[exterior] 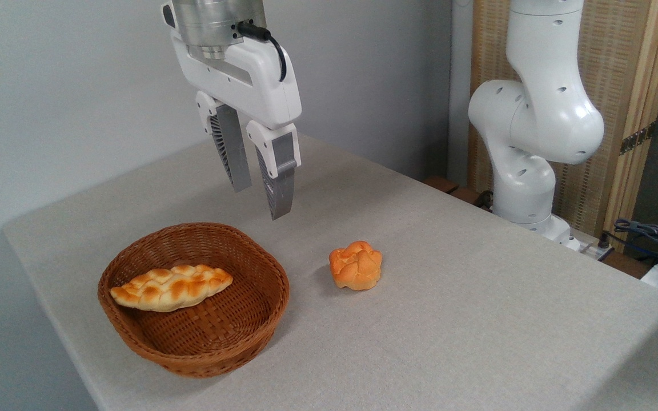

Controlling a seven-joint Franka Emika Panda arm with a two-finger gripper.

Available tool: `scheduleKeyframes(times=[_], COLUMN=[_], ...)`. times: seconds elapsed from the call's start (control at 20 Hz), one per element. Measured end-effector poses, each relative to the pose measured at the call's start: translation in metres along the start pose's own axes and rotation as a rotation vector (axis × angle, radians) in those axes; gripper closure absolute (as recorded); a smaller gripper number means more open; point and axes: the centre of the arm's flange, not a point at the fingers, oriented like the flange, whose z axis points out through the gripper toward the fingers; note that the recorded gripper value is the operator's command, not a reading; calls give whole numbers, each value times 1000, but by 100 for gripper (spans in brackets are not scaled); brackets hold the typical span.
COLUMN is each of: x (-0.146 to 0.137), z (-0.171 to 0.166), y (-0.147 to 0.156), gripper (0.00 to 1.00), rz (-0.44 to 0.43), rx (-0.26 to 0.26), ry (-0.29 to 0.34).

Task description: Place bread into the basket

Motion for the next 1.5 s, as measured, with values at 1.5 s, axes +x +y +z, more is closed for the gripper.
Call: scheduleKeyframes(times=[1.5], x=[-18], z=[21], y=[14], gripper=[0], rz=[-8], rx=[-54], ry=[-28])
